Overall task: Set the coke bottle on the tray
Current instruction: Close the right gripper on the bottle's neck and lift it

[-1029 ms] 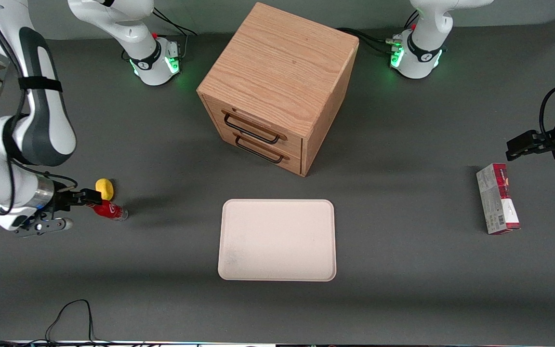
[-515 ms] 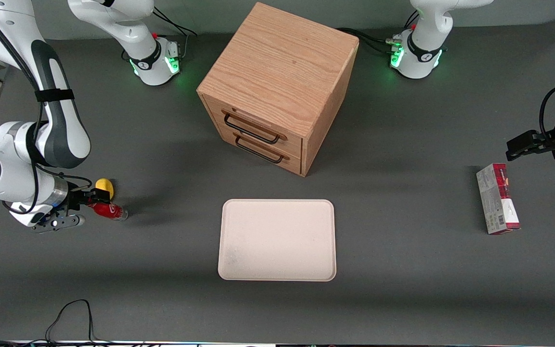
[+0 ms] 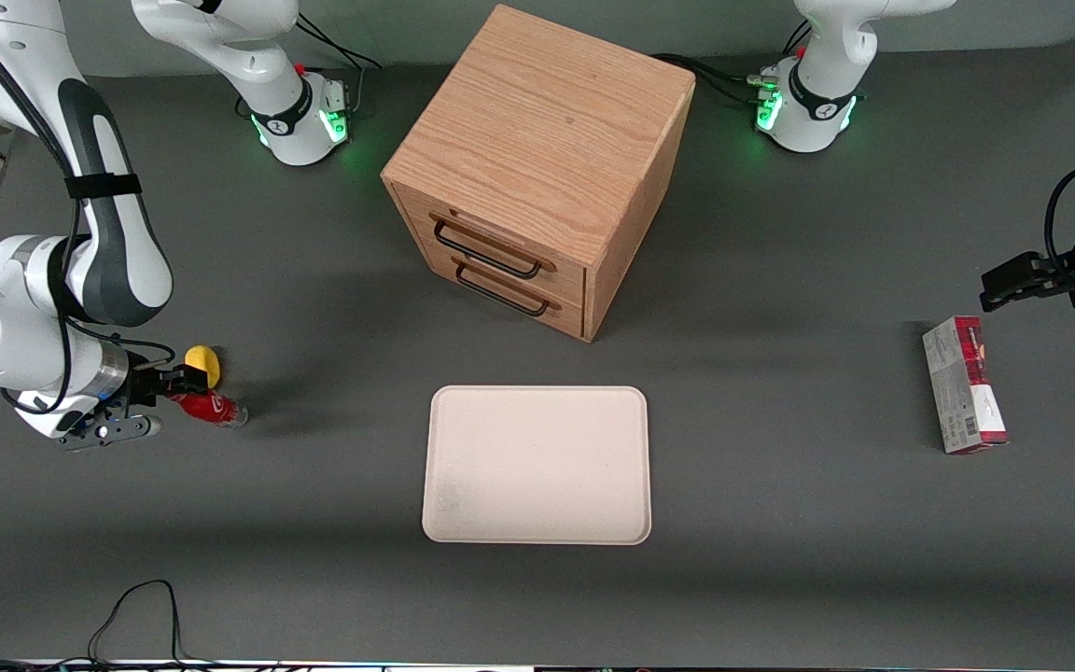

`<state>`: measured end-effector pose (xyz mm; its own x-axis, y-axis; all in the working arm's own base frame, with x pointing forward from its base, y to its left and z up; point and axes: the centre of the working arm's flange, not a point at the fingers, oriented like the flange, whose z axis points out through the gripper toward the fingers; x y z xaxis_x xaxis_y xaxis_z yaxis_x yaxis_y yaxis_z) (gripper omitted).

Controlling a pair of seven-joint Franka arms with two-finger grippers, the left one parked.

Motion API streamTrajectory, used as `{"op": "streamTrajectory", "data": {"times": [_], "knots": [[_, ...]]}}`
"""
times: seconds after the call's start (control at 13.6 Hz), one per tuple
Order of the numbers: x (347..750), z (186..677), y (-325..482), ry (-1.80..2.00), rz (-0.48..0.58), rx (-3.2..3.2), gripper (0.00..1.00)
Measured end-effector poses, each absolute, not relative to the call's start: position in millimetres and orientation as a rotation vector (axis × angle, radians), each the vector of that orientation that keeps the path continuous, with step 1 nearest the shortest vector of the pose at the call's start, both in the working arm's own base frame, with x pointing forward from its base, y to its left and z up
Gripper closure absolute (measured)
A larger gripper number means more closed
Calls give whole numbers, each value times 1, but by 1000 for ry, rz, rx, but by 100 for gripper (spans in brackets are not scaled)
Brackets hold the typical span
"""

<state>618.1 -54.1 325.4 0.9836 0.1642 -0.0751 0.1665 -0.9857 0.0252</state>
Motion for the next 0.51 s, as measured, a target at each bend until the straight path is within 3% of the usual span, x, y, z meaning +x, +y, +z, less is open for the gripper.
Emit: {"op": "streamTrajectory", "data": {"times": [0.22,0.29,0.51], "knots": [[618,326,-54,258,-111,3097,62],[618,326,-54,258,-110,3097,69],[618,326,-54,259,-110,3097,69]]}}
